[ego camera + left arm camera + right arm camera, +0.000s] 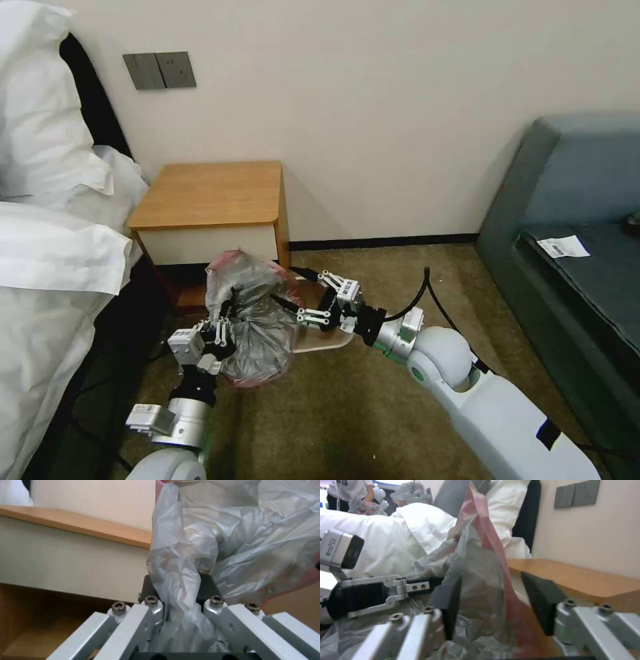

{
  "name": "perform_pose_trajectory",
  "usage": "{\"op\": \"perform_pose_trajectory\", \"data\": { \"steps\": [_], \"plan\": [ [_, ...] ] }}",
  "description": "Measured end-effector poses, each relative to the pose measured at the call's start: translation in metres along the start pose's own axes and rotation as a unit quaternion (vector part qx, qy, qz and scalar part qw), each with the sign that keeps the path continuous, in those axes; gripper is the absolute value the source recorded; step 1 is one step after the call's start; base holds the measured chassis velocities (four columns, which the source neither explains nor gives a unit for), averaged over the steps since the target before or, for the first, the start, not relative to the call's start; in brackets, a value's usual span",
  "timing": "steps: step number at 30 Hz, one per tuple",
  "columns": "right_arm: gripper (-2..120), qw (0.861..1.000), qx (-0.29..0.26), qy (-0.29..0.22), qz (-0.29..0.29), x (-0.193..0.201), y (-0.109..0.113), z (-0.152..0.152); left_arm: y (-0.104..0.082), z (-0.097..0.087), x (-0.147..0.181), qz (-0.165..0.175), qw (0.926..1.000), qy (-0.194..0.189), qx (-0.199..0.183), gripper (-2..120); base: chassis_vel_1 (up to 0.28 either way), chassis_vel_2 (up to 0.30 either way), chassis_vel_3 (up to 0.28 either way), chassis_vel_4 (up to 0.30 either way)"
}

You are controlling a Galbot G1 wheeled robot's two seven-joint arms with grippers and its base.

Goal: Pick up the garbage bag from the table and place it over the trash can.

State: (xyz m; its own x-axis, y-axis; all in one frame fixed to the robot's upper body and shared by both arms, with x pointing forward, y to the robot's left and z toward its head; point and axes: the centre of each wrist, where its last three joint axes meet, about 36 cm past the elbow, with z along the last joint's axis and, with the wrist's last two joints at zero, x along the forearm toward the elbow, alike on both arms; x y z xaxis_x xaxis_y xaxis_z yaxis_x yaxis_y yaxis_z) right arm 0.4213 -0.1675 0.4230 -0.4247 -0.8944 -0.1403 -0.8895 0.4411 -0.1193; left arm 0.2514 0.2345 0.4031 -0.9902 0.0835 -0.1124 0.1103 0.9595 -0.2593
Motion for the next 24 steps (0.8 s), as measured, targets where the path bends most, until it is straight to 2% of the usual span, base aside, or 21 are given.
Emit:
{"op": "perform_pose_trajectory", "data": {
  "steps": [3, 5, 7, 8, 10, 13, 24],
  "plan": [
    [39, 1.000, 0.000, -0.001, 0.000, -0.0003, 0.0003, -0.0001, 0.0001, -0.0001, -0.0001, 0.000, 1.0000, 0.000, 0.000, 11, 0.000, 0.000, 0.000, 0.000],
    [28, 1.000, 0.000, -0.002, 0.001, -0.0007, 0.0007, -0.0002, 0.0005, -0.0003, -0.0002, 0.000, 1.0000, 0.000, 0.000, 11, 0.000, 0.000, 0.000, 0.000],
    [24, 1.000, 0.000, -0.002, 0.001, -0.0008, 0.0007, -0.0006, 0.0007, -0.0004, -0.0002, 0.000, 1.0000, 0.000, 0.000, 11, 0.000, 0.000, 0.000, 0.000],
    [18, 1.000, 0.001, -0.003, 0.002, -0.0008, 0.0005, -0.0012, 0.0008, -0.0011, -0.0003, -0.001, 1.0000, -0.001, 0.000, 11, 0.000, 0.000, 0.000, 0.000],
    [14, 1.000, 0.001, -0.003, 0.002, -0.0007, 0.0004, -0.0013, 0.0007, -0.0018, -0.0005, -0.001, 1.0000, -0.002, 0.000, 11, 0.000, 0.000, 0.000, 0.000],
    [0, 1.000, 0.002, -0.004, 0.005, -0.0004, -0.0001, -0.0017, 0.0010, -0.0020, -0.0005, -0.002, 1.0000, -0.003, 0.000, 11, 0.000, 0.000, 0.000, 0.000],
    [0, 1.000, 0.003, -0.009, 0.006, -0.0016, 0.0022, -0.0035, 0.0016, -0.0028, -0.0003, -0.002, 1.0000, -0.002, -0.001, 11, 0.000, 0.000, 0.000, 0.000]
  ]
}}
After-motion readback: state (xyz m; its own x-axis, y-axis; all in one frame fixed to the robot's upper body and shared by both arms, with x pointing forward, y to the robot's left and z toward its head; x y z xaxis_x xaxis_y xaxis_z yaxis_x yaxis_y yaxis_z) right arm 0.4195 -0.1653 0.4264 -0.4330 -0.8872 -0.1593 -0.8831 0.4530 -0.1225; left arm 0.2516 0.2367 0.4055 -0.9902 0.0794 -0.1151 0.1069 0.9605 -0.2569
